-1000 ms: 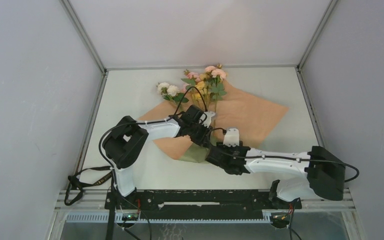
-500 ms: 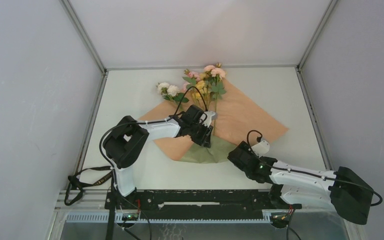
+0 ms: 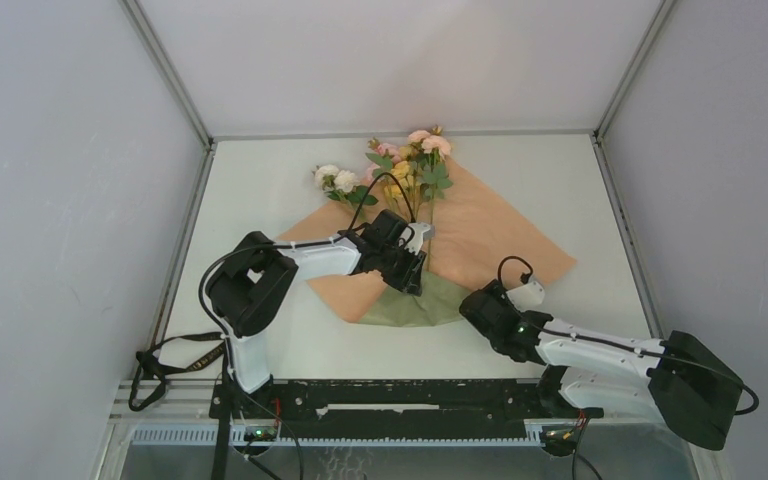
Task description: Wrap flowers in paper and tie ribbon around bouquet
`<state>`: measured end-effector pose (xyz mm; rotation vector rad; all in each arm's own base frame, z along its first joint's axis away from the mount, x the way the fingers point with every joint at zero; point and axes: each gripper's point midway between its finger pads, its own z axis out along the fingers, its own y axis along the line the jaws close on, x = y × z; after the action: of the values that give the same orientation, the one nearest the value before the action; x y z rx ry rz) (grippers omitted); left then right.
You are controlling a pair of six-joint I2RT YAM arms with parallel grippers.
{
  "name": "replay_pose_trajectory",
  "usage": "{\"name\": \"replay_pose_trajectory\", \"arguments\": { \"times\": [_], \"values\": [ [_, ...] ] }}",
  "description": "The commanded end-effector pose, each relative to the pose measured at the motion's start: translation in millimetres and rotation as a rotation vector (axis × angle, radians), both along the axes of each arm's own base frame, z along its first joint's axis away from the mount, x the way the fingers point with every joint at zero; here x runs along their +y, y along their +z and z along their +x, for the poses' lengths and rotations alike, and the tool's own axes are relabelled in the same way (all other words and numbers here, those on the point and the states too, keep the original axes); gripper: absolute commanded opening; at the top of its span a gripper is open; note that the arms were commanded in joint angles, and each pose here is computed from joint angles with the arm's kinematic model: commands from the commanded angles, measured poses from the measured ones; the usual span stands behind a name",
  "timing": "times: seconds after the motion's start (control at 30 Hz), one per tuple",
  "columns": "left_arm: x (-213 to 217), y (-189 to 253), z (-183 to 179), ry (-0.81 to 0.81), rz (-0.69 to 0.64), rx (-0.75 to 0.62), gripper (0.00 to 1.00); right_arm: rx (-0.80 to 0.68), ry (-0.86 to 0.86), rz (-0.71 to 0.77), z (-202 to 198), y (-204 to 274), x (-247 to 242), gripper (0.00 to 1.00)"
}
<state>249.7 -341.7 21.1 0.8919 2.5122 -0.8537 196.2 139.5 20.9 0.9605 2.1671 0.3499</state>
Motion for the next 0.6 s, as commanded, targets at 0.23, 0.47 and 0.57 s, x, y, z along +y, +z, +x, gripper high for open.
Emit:
{"name": "replay_pose_trajectory", "arguments": {
  "times": [0.23, 0.47, 0.57],
  "values": [
    [4, 0, 16, 0.02, 0.032, -0.044, 0.37, -0.079, 0.315, -0.378, 9, 26, 7, 0.0],
    [10, -11, 20, 0.04, 0.043, -0.011, 0.37, -0.103, 0.708, -0.872, 3, 56, 47, 0.0],
    [11, -13, 20, 0.043, 0.045, -0.003, 0.37, -0.121, 0.868, -1.059, 1, 62, 80, 0.0]
  ]
}}
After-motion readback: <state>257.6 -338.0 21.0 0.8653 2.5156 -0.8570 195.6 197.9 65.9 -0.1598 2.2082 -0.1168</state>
